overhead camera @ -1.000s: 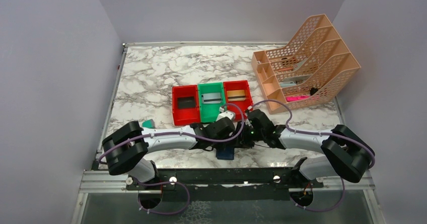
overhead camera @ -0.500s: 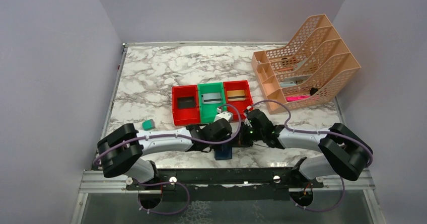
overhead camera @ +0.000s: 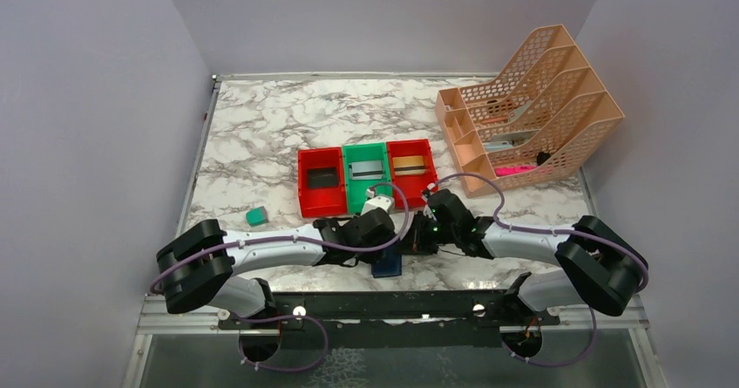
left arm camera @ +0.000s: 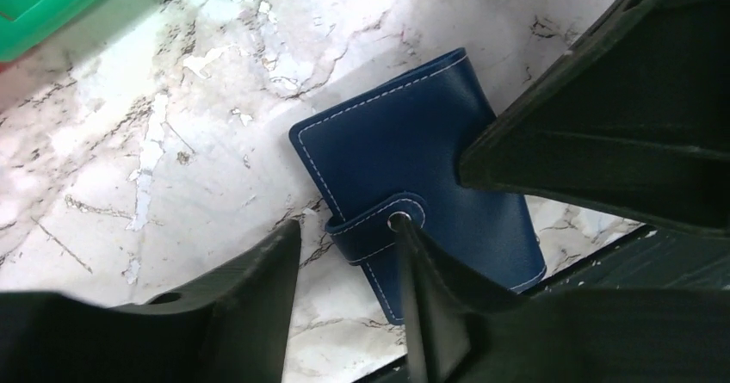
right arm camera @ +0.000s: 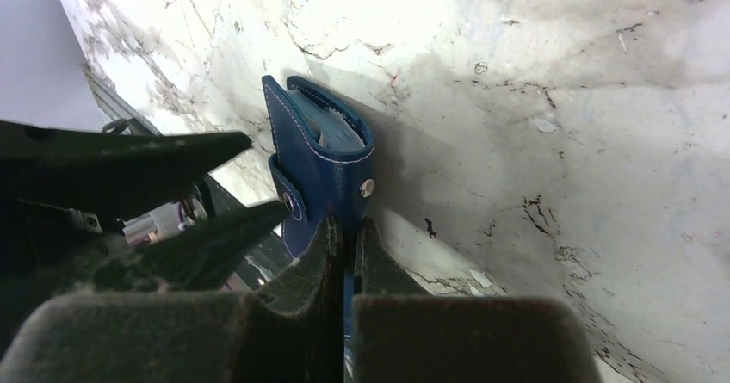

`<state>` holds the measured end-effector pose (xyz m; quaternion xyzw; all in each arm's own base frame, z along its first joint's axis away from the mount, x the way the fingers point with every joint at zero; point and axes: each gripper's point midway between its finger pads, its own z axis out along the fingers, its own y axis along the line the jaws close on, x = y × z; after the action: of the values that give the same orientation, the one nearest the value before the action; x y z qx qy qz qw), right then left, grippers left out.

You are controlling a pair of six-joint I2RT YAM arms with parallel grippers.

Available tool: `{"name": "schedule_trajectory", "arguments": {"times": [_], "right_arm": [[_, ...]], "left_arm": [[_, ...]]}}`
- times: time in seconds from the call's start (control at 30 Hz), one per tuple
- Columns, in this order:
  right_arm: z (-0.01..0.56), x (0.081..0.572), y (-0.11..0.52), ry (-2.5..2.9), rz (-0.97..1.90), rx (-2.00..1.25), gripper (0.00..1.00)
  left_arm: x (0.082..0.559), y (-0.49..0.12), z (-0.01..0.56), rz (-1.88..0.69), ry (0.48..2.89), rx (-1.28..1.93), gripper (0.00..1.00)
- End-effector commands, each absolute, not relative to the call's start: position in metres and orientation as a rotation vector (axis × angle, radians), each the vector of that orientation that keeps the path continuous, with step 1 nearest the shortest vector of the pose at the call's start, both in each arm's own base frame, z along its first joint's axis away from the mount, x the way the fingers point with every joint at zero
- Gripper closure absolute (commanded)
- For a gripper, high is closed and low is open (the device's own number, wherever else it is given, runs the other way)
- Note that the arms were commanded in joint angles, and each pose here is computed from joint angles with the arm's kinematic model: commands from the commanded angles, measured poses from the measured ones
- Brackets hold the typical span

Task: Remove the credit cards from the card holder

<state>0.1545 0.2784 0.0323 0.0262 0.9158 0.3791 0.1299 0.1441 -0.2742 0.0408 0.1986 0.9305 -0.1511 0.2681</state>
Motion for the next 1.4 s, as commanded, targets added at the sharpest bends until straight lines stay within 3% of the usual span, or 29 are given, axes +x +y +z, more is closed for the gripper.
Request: {"name": "schedule_trajectory", "arguments": {"times": [0.0,0.23,0.43,0.97,1.27,1.37], "right_arm": [[0.024,0.155,0.268,2.682,1.017,0.091,0.99],[0.026,0.156,0.268,2.678,1.013,0.097,0.99],[0.028,0.16,0.262,2.665,0.964,0.115,0.99],[0.031,0.166,0.251,2.639,0.891,0.162,0.99],[0.035,0.165,0.254,2.637,0.901,0.12,0.97],[0.037,0.166,0.254,2.627,0.902,0.106,0.94]], "left_arm": [[0.148,-0.295,0.064,-0.517,2.45,0.519,0.46],[0.141,-0.312,0.053,-0.557,2.483,0.631,0.42],[0.136,-0.281,0.022,-0.351,2.593,0.624,0.61],[0.139,-0.244,0.028,-0.207,2.582,0.565,0.76],[0.145,-0.259,0.042,-0.29,2.538,0.525,0.49],[0.143,-0.258,0.037,-0.3,2.547,0.507,0.46]]}}
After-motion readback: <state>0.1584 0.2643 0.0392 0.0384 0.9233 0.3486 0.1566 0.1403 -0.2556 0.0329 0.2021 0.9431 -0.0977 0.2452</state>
